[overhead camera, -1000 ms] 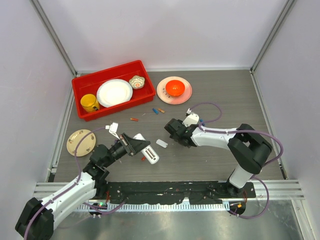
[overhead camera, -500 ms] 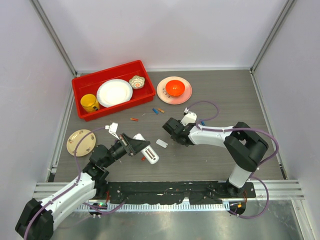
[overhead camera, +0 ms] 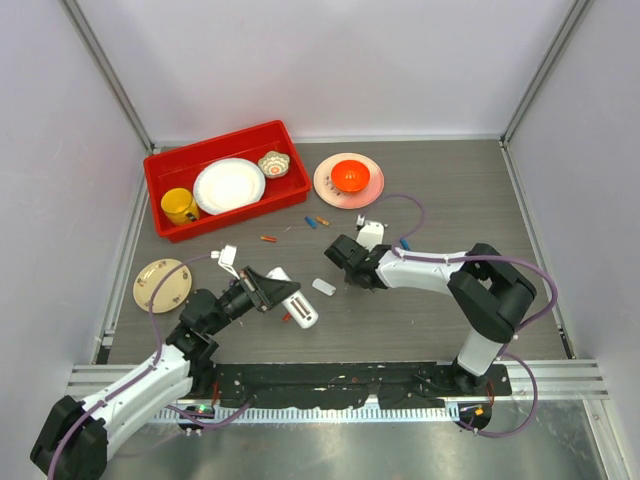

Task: Load the batteries into the remote control

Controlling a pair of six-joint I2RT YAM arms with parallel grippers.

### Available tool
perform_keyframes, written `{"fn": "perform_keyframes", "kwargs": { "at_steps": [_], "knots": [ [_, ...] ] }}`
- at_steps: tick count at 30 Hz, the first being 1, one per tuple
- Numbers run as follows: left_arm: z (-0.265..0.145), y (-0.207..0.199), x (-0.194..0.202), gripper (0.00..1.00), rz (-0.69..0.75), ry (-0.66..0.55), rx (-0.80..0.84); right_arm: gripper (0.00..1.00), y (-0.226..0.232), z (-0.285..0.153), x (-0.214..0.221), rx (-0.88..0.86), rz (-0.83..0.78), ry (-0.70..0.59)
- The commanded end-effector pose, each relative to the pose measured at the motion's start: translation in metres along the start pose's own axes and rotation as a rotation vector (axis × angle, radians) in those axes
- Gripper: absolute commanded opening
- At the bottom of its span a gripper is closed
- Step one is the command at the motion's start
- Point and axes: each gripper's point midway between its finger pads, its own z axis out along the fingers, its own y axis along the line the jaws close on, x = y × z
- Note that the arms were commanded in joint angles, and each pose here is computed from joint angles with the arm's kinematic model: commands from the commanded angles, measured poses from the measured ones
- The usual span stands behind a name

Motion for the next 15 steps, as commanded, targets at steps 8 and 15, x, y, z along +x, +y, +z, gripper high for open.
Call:
{"fn": "perform_keyframes", "kwargs": {
  "at_steps": [8,15],
  "knots": [
    [-0.0025,0.0000,-0.0014,0.00,0.009,-0.023,0.014,0.37,-0.0150,-0.0193,0.0016,0.001,-0.276,0.055],
    [-0.0021,-0.0003,-0.0016,0.00,0.004,-0.023,0.014,0.37,-0.0152,-0.0126,0.0056,0.011,-0.296,0.062]
  ]
}}
